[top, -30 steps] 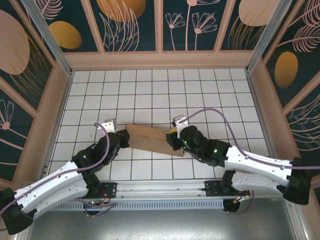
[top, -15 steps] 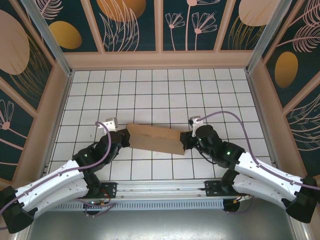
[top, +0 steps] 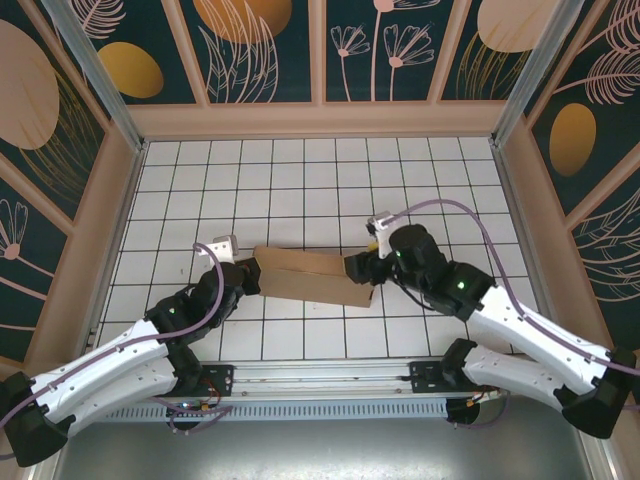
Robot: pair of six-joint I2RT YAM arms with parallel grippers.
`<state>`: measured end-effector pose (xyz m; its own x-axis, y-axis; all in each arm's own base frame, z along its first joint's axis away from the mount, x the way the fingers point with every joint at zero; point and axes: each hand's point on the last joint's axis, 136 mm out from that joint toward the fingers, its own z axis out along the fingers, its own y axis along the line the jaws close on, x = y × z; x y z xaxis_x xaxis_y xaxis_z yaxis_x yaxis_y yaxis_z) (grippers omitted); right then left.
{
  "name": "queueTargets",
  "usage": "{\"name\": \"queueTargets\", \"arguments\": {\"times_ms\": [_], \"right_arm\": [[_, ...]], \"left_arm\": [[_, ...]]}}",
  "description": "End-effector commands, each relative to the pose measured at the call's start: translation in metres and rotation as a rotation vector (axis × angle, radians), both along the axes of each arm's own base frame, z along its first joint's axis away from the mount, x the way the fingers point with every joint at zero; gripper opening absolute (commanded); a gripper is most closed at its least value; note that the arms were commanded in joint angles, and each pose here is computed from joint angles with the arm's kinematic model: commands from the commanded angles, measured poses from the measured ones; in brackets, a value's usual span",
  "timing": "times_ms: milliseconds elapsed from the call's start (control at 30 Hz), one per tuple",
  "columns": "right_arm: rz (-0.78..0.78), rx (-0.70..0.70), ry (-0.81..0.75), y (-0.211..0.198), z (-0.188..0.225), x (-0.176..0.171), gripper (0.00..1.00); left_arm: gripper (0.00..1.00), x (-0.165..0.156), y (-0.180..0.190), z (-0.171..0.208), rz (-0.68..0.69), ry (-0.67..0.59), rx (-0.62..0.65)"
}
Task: Fold the paper box
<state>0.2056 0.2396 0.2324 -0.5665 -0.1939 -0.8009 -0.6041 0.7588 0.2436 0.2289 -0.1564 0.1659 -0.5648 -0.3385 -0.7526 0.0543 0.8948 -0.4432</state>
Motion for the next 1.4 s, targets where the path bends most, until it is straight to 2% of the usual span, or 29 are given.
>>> {"name": "queueTargets", "arguments": {"times_ms": [0, 100, 200, 367, 533, 600, 700, 833, 933, 1033, 1067, 1100, 1133, 1200, 1233, 1367], "right_arm": [[0.285, -0.168, -0.148, 0.026, 0.003, -0.002, 0.71], [0.486, -0.224, -0.235, 0.055, -0.001, -0.001, 0.74], [0.62, -0.241, -0.247, 0.078, -0.011, 0.002, 0.79], [0.706, -0.321, -0.152, 0.093, -0.045, 0.016, 0.87], [0.745, -0.368, -0.08, 0.096, -0.073, 0.017, 0.85], [0.759, -0.36, -0.058, 0.098, -0.077, 0.013, 0.81], [0.759, -0.422, -0.108, 0.099, -0.08, 0.015, 0.68], [0.708, -0.615, -0.3, 0.096, -0.078, 0.029, 0.54], [0.637, -0.77, -0.485, 0.09, -0.069, 0.042, 0.39], [0.582, -0.861, -0.635, 0.085, -0.065, 0.049, 0.25], [0.574, -0.883, -0.674, 0.083, -0.068, 0.05, 0.25], [0.559, -0.911, -0.723, 0.081, -0.072, 0.05, 0.32], [0.562, -0.926, -0.749, 0.08, -0.079, 0.047, 0.44], [0.607, -0.914, -0.726, 0.078, -0.098, 0.037, 0.63], [0.62, -0.896, -0.706, 0.079, -0.105, 0.031, 0.68], [0.651, -0.772, -0.638, 0.086, -0.114, 0.009, 0.76]], "left_arm": [[0.11, -0.01, 0.003, -0.03, -0.056, 0.079, 0.113], [0.1, -0.009, 0.0, -0.029, -0.065, 0.083, 0.111], [0.09, -0.01, -0.001, -0.026, -0.073, 0.076, 0.104], [0.08, -0.01, 0.0, -0.022, -0.075, 0.062, 0.11], [0.07, -0.01, -0.001, -0.02, -0.081, 0.056, 0.104], [0.07, -0.009, -0.001, -0.018, -0.08, 0.051, 0.109], [0.09, -0.007, -0.001, -0.012, -0.074, 0.041, 0.105], [0.24, -0.004, 0.002, 0.012, -0.05, -0.007, 0.075], [0.35, -0.002, 0.011, 0.039, -0.01, -0.06, 0.054], [0.39, -0.002, 0.026, 0.065, 0.047, -0.115, 0.041], [0.39, -0.002, 0.03, 0.072, 0.066, -0.132, 0.037], [0.4, -0.002, 0.035, 0.078, 0.084, -0.148, 0.035], [0.4, -0.002, 0.039, 0.083, 0.097, -0.162, 0.03], [0.41, -0.002, 0.041, 0.087, 0.106, -0.176, 0.034], [0.41, -0.001, 0.041, 0.087, 0.106, -0.177, 0.04], [0.43, 0.003, 0.028, 0.076, 0.071, -0.143, 0.059]]}}
